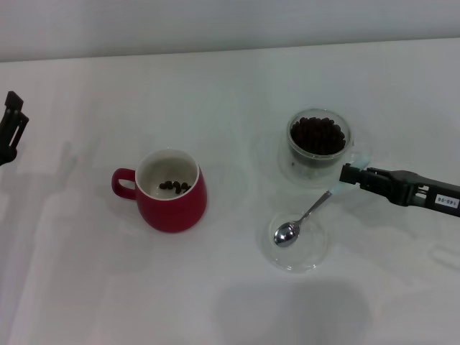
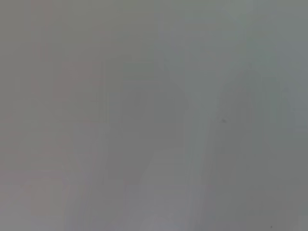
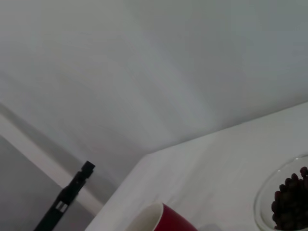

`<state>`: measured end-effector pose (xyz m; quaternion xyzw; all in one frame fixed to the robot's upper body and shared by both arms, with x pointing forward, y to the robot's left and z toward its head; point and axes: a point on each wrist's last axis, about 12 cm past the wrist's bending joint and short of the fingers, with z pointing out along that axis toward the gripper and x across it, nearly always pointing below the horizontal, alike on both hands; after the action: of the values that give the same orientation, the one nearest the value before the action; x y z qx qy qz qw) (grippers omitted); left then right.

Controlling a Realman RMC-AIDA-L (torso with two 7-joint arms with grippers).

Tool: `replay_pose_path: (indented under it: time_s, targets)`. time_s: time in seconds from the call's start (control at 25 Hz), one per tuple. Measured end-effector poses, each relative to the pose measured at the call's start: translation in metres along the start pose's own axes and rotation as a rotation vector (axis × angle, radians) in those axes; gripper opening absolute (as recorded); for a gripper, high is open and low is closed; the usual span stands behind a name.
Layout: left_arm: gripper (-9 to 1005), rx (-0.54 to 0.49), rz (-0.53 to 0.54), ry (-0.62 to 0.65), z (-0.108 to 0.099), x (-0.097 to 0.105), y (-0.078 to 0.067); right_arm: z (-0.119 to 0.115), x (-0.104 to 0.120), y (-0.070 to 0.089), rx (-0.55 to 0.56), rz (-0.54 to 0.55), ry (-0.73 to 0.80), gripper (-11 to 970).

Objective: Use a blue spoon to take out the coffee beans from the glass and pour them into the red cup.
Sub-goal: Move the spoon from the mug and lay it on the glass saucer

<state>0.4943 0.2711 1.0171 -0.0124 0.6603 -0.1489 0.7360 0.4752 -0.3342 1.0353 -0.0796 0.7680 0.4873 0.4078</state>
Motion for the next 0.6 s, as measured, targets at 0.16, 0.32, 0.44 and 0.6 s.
replay_pose_path:
  time_s: [0.16,0.32,0.44,0.6]
  targets:
    - [846,0.001,0.003,0.000,0.000,0.000,0.000,0.001,0.001,-0.004,0.035,-0.009,0.004,157]
    - [846,0.001,0.004,-0.001,0.000,0.000,0.001,0.001,0.005,-0.005,0.050,-0.018,0.026,158]
    - [847,0.002,0.005,-0.003,0.000,-0.001,0.001,0.003,0.009,-0.006,0.058,-0.026,0.046,159]
    - [847,0.002,0.006,-0.004,-0.001,-0.001,0.001,0.003,0.011,-0.008,0.077,-0.022,0.046,160]
